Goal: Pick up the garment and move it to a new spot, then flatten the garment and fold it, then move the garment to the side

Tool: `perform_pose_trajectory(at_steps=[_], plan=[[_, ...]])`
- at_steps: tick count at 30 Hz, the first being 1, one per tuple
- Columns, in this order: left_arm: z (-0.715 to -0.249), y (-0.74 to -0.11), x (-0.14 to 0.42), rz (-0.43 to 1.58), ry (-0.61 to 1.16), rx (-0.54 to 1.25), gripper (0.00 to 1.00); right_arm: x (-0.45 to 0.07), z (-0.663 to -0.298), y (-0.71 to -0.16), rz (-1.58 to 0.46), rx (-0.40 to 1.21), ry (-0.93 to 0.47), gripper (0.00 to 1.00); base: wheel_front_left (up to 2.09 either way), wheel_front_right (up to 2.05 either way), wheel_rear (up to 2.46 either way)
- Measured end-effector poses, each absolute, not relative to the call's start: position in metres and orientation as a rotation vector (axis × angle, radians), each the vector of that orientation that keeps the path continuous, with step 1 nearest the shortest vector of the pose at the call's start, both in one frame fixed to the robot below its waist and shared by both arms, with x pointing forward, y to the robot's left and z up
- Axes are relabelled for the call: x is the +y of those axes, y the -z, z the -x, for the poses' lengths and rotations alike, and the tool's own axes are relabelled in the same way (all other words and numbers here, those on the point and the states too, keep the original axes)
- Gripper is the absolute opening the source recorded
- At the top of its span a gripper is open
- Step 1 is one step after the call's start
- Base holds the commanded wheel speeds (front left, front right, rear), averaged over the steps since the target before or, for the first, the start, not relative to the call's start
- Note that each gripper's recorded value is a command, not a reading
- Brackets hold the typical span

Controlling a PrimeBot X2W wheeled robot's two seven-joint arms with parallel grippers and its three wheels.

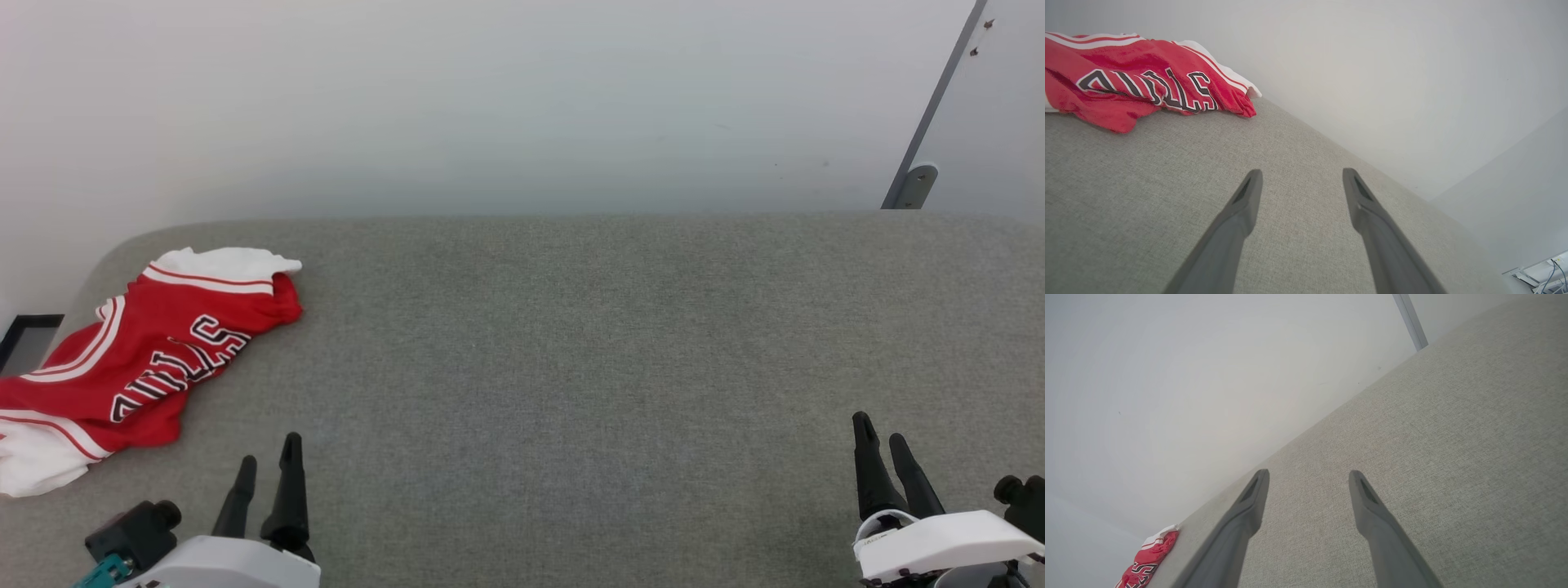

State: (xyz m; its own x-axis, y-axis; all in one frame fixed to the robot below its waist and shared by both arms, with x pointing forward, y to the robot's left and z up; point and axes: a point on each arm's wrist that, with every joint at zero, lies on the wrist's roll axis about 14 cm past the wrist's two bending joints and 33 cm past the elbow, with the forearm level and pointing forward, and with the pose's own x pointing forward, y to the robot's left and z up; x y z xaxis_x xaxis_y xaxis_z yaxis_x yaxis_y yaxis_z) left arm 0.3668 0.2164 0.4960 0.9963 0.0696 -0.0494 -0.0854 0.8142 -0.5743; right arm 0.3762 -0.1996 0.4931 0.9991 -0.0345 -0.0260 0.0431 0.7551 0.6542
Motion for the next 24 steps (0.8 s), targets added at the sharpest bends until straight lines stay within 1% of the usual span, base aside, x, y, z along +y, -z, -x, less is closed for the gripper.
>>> perform_pose_trajectory(at_steps=[24], plan=[[-0.362,-0.519,0.225,0.309,-0.064,-0.075,1.0,-0.201,-0.376,-0.506,-0.443,-0.04,0.016,1.0,0.0,0.0,0.0]])
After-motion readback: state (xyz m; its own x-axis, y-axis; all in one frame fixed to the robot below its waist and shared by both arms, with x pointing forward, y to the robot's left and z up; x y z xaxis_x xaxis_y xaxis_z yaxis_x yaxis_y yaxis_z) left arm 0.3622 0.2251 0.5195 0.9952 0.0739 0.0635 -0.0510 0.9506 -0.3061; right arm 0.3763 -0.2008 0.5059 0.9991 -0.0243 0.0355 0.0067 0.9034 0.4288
